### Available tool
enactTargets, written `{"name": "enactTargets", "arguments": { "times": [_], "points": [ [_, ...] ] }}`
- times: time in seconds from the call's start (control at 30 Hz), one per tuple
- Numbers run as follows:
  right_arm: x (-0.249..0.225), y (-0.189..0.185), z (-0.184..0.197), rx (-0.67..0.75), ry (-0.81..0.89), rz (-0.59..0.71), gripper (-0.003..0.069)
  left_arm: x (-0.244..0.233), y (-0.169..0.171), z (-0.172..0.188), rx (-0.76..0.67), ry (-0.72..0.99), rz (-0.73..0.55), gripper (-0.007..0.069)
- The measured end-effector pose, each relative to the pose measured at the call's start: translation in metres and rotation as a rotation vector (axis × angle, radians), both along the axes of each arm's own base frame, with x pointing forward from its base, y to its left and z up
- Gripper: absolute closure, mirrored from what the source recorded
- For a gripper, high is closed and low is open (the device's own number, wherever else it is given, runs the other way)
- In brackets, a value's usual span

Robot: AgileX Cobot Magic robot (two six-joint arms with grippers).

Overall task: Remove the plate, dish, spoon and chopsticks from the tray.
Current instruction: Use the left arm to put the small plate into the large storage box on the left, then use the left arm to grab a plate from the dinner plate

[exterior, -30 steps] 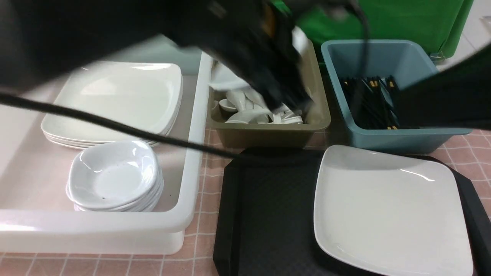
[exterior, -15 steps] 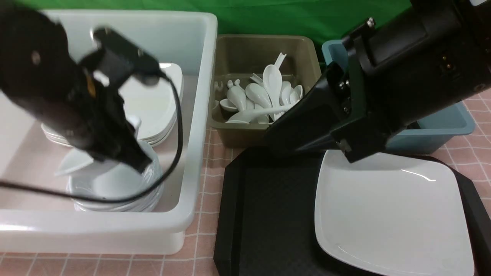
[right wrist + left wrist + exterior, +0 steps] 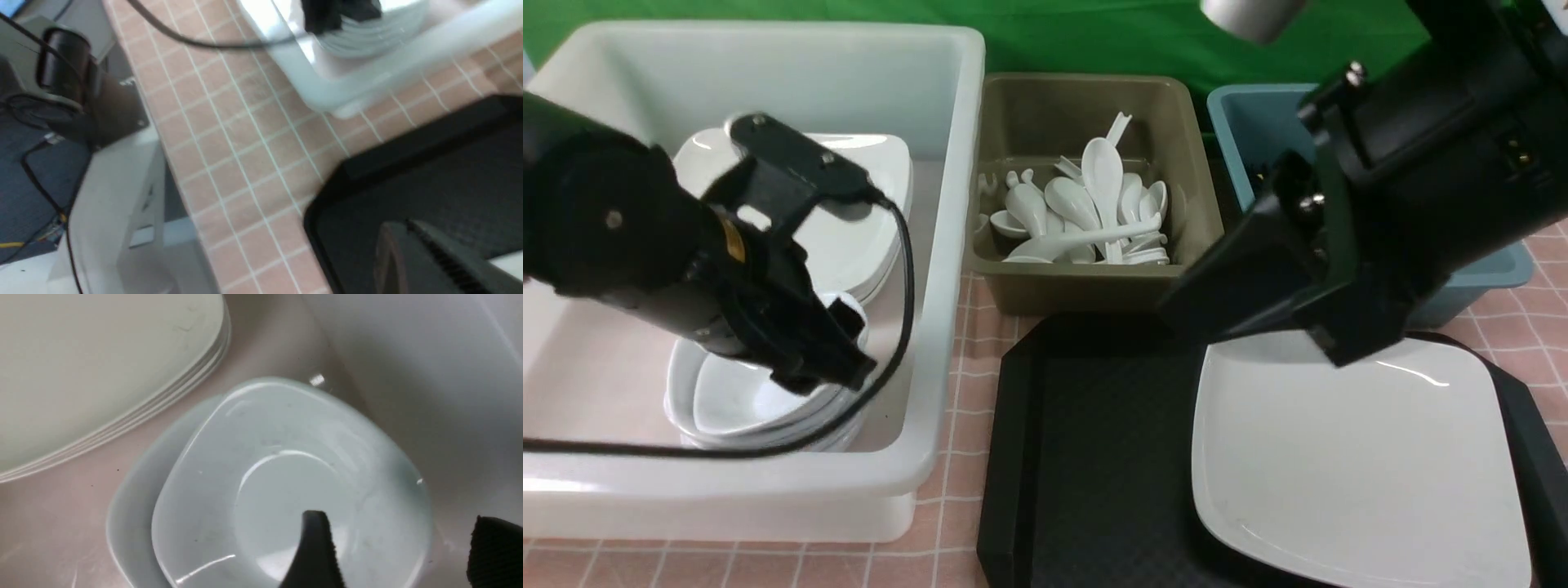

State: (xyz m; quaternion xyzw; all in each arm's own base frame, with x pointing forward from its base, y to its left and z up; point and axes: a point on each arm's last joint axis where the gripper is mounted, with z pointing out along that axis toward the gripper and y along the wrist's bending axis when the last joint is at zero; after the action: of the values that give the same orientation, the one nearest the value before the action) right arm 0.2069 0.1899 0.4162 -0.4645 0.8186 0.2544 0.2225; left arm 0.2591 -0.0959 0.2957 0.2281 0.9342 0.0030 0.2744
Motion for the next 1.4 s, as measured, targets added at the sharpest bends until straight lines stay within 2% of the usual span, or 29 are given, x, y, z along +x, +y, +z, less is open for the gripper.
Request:
{"name": "enactTargets", "arguments": {
  "times": [0.07,0.13,0.17,0.2,0.23,0.3,0.33,0.37,0.4,0.53,0.67,0.73,0.77,0.87,0.9,0.97,1.1,1.27,1.4],
  "points": [
    [0.005,-0.015,0.004,-0.005,-0.012,-0.05,0.0629,-0.003,-0.002,0.021,-0.069,-0.027,0.03,0.0111],
    [0.008,-0.026,0.007,-0.008,-0.028,-0.089,0.0629,-0.004,-0.005,0.034,-0.133,-0.043,0.04,0.0105],
    [0.011,-0.039,0.011,-0.02,-0.054,-0.137,0.0629,-0.006,-0.009,0.049,-0.223,-0.061,0.048,0.0123],
    [0.013,-0.056,0.016,-0.035,-0.085,-0.203,0.0629,-0.007,-0.016,0.061,-0.333,-0.055,0.05,0.0169],
    [0.014,-0.069,0.018,-0.059,-0.105,-0.26,0.0629,-0.007,-0.022,0.071,-0.406,-0.054,0.034,0.0246],
    [0.013,-0.09,0.021,-0.087,-0.136,-0.343,0.0629,-0.004,-0.032,0.08,-0.487,-0.038,0.0,0.0368],
    [0.01,-0.105,0.022,-0.104,-0.15,-0.402,0.0629,0.0,-0.042,0.085,-0.534,-0.018,-0.038,0.0479],
    [0.007,-0.116,0.022,-0.113,-0.157,-0.444,0.0629,0.004,-0.051,0.084,-0.558,0.017,-0.071,0.055],
    [0.003,-0.126,0.022,-0.12,-0.161,-0.483,0.0629,0.008,-0.061,0.085,-0.57,0.032,-0.094,0.0584],
    [-0.012,-0.147,0.012,-0.138,-0.143,-0.57,0.0629,0.028,-0.106,0.062,-0.549,0.134,-0.185,0.0624],
    [-0.028,-0.154,-0.006,-0.156,-0.102,-0.595,0.0629,0.044,-0.161,0.024,-0.506,0.233,-0.26,0.0595],
    [-0.034,-0.154,-0.014,-0.163,-0.086,-0.591,0.0629,0.055,-0.19,-0.007,-0.465,0.293,-0.266,0.0528],
    [-0.034,-0.154,-0.014,-0.163,-0.085,-0.591,0.0629,0.056,-0.191,-0.011,-0.46,0.301,-0.261,0.0521],
    [-0.037,-0.154,-0.018,-0.166,-0.078,-0.589,0.0629,0.074,-0.21,-0.046,-0.406,0.348,-0.205,0.0387],
    [-0.037,-0.154,-0.018,-0.166,-0.078,-0.589,0.0629,0.075,-0.21,-0.049,-0.402,0.35,-0.202,0.0378],
    [-0.038,-0.154,-0.018,-0.166,-0.078,-0.588,0.0629,0.089,-0.219,-0.078,-0.365,0.37,-0.173,0.0248],
    [-0.038,-0.154,-0.018,-0.167,-0.078,-0.587,0.0629,0.098,-0.223,-0.107,-0.336,0.383,-0.151,0.0148],
    [-0.038,-0.154,-0.018,-0.171,-0.084,-0.575,0.0629,0.105,-0.226,-0.131,-0.318,0.372,-0.13,0.0127],
    [-0.038,-0.154,-0.018,-0.174,-0.09,-0.565,0.0629,0.106,-0.227,-0.138,-0.325,0.379,-0.121,0.0173]
  ]
}}
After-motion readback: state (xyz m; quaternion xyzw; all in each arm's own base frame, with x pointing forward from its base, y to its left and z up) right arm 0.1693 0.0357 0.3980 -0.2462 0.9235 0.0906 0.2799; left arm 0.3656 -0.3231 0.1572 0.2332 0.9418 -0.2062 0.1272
